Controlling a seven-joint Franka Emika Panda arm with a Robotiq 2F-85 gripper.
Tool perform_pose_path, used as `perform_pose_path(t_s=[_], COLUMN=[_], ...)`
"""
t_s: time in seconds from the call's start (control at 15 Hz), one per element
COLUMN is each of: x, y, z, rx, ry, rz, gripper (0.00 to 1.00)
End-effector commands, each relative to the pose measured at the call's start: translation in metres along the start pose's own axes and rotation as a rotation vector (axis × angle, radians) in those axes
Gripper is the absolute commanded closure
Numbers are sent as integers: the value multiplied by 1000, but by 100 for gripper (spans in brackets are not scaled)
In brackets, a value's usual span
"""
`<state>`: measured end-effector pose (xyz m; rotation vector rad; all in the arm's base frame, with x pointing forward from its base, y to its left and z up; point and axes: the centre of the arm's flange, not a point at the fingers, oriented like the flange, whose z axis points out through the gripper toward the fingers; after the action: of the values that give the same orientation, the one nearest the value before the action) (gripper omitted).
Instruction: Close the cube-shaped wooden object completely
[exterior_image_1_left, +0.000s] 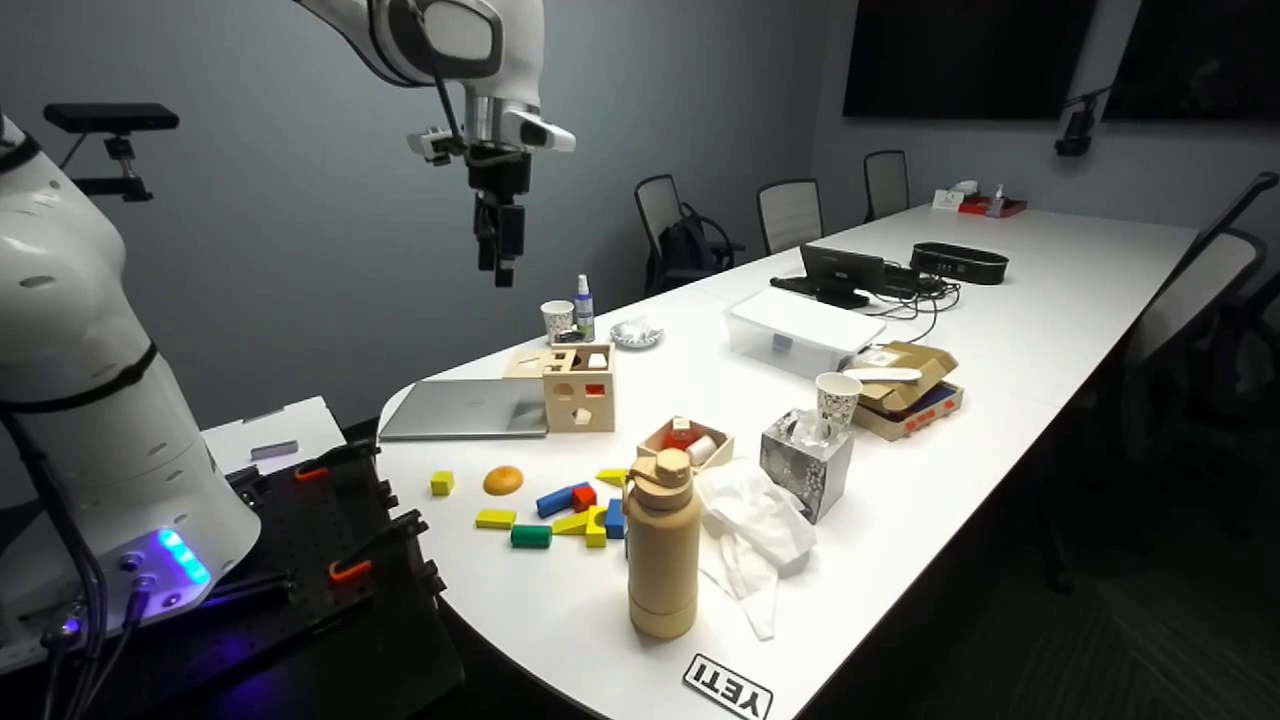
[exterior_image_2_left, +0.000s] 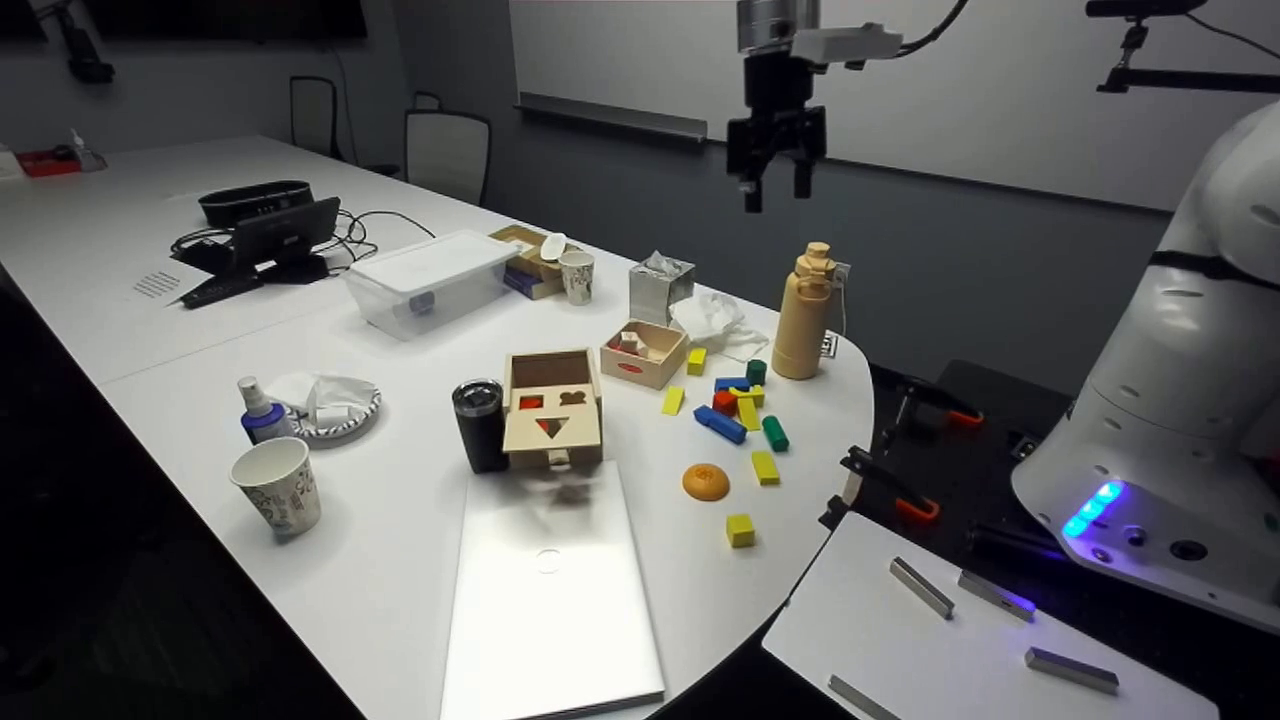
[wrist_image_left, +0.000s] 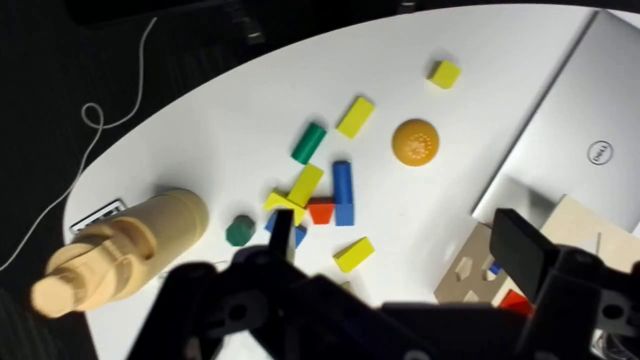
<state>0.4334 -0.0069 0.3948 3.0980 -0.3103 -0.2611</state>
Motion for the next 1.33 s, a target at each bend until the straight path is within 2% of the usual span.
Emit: perform_pose_path(t_s=[0.0, 0.27, 0.4, 0.6, 1.27], x=[39, 76, 93, 111, 113], y=[-90, -169, -190, -217, -294], z=[29, 83, 111, 149, 246], rx=[76, 142, 188, 211, 237], ry=[-36, -43, -45, -73, -196], rz=[152, 301, 352, 400, 500], gripper=[0, 0, 0, 0, 0])
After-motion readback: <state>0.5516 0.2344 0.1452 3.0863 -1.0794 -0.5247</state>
